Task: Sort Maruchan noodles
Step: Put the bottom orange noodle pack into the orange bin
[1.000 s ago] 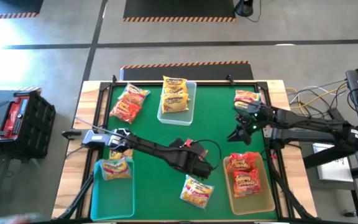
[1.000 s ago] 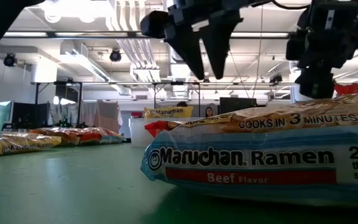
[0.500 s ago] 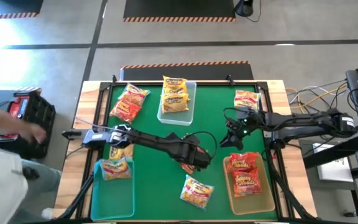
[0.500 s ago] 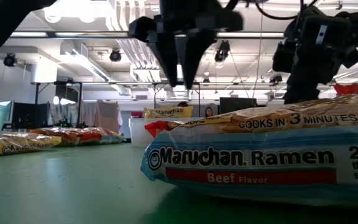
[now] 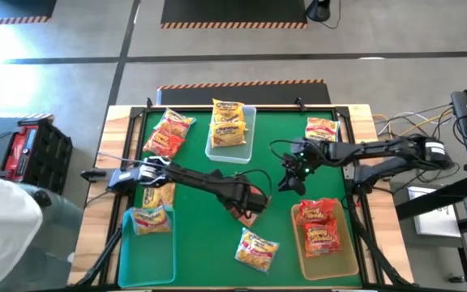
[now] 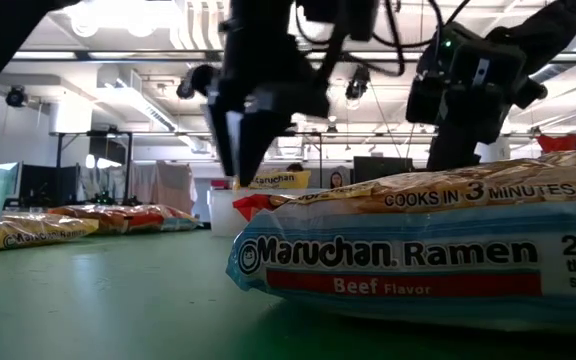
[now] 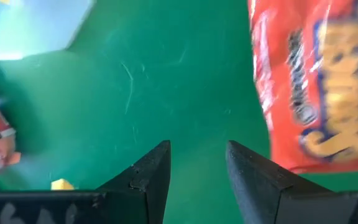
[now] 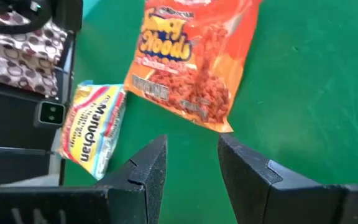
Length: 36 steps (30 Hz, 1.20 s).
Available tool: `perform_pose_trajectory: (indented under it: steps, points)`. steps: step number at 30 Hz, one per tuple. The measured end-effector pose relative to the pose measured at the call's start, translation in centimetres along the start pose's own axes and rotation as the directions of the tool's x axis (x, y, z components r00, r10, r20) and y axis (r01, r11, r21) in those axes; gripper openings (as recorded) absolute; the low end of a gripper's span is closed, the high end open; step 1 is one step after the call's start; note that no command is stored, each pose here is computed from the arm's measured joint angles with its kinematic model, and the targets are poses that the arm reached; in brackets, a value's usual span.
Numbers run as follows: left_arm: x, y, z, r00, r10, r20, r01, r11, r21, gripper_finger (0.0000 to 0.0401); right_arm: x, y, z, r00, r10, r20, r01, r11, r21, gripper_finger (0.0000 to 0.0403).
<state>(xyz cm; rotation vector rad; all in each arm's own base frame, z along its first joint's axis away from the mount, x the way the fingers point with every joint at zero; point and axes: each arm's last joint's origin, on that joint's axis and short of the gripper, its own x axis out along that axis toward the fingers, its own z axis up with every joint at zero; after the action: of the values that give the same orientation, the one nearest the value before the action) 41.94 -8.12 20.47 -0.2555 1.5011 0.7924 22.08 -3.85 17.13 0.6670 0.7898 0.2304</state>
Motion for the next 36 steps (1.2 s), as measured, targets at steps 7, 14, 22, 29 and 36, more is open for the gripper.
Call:
perform_pose_trajectory:
  steps: [7,14,22,29,36]
  points:
    - [1.3,3.6,-2.0,0.977,-0.196,0.088,0.187,0.977,0.106,0.0139,1.1,-0.5,0.8,1.0,-0.008,-0.028,0.01,0.998,0.068,0.0134]
    - [2.7,6.8,-3.9,0.712,-0.624,0.322,0.636,0.767,0.084,0.0139,2.3,-0.1,2.4,0.999,0.001,-0.047,0.004,0.993,0.115,0.0134]
    - [5.7,7.2,-5.3,0.48,-0.709,0.517,0.789,0.607,0.1,0.0139,4.4,0.8,4.6,0.998,0.022,-0.065,-0.016,0.996,0.086,0.0134]
    - [7.3,7.5,-6.0,0.512,-0.672,0.535,0.775,0.63,0.05,0.0139,6.9,1.3,5.1,0.991,0.037,-0.127,-0.02,0.991,0.133,0.0134]
    - [8.6,7.9,-6.7,0.536,-0.649,0.539,0.75,0.66,0.049,0.0139,8.7,2.2,5.3,0.983,0.062,-0.172,-0.042,0.992,0.117,0.0134]
